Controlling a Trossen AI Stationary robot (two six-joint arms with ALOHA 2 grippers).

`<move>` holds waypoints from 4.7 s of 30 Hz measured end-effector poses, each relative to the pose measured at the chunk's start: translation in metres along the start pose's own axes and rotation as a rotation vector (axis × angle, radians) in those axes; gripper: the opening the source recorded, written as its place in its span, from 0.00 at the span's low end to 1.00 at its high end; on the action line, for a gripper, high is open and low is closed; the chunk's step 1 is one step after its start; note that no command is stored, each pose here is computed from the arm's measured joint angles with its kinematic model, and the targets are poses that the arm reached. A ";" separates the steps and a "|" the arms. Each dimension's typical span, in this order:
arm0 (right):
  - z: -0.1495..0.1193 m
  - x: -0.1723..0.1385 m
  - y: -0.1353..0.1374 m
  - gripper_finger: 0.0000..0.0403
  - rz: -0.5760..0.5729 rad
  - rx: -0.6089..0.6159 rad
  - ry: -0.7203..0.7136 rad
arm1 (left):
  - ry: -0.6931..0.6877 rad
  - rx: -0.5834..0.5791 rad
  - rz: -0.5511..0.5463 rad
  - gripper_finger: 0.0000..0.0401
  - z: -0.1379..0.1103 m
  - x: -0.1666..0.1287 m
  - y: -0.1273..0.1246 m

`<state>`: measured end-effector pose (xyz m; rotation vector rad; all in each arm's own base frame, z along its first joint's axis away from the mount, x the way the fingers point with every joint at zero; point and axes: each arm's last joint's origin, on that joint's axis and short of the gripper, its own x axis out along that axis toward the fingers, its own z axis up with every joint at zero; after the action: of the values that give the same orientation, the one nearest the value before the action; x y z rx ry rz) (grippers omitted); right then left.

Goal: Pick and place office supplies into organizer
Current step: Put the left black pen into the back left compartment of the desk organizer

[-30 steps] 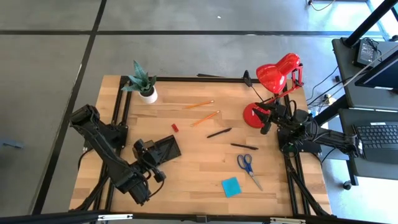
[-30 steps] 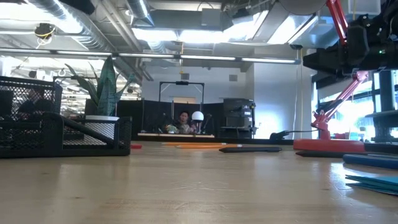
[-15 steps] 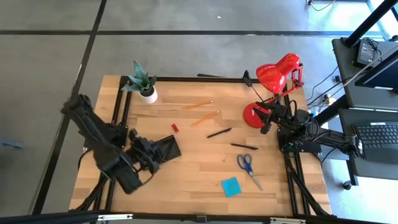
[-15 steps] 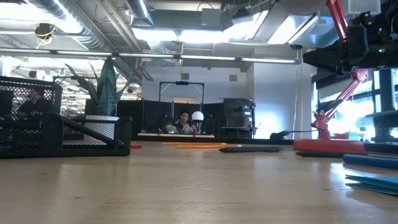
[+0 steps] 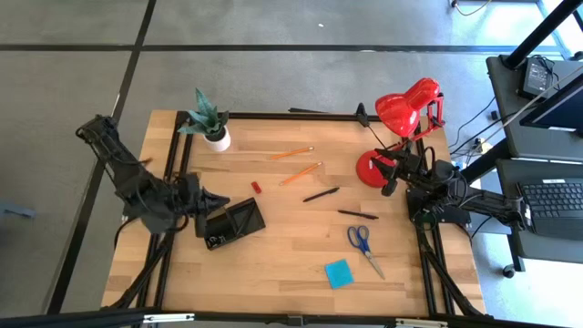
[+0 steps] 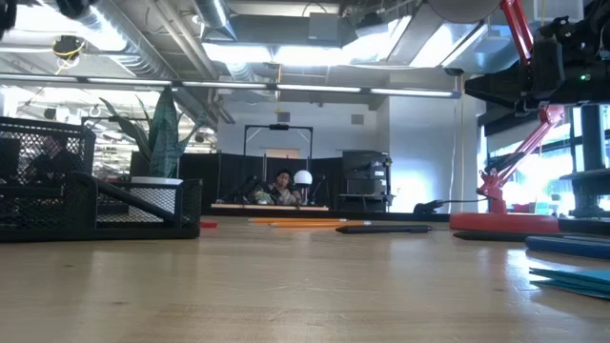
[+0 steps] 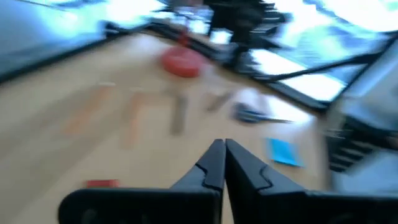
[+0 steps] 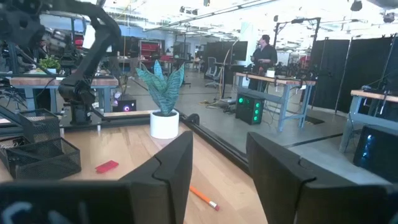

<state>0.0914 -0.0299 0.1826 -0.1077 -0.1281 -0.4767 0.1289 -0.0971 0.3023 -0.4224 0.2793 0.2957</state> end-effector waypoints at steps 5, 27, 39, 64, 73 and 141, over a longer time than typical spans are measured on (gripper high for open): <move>0.000 0.000 0.000 0.38 0.000 -0.003 -0.001 | -0.093 0.066 -0.333 0.01 -0.009 0.007 0.016; 0.000 0.000 0.000 0.38 0.000 -0.007 0.003 | -0.025 0.172 -0.365 0.01 -0.034 0.041 0.062; -0.001 0.000 0.000 0.38 0.001 -0.008 0.007 | -0.028 0.174 -0.355 0.01 -0.034 0.041 0.063; -0.001 0.000 0.000 0.38 0.001 -0.056 0.007 | -0.056 0.110 -0.239 0.09 -0.034 0.044 0.065; -0.001 0.000 0.000 0.38 0.001 -0.055 0.006 | -0.160 0.043 -0.380 0.26 -0.021 0.043 0.055; -0.002 0.000 0.000 0.38 0.003 -0.059 0.017 | 1.399 -0.370 0.685 0.33 -0.028 0.221 0.028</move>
<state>0.0916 -0.0300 0.1810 -0.1612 -0.0978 -0.4786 0.3173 -0.0358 0.1962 -0.8533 1.7792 0.6951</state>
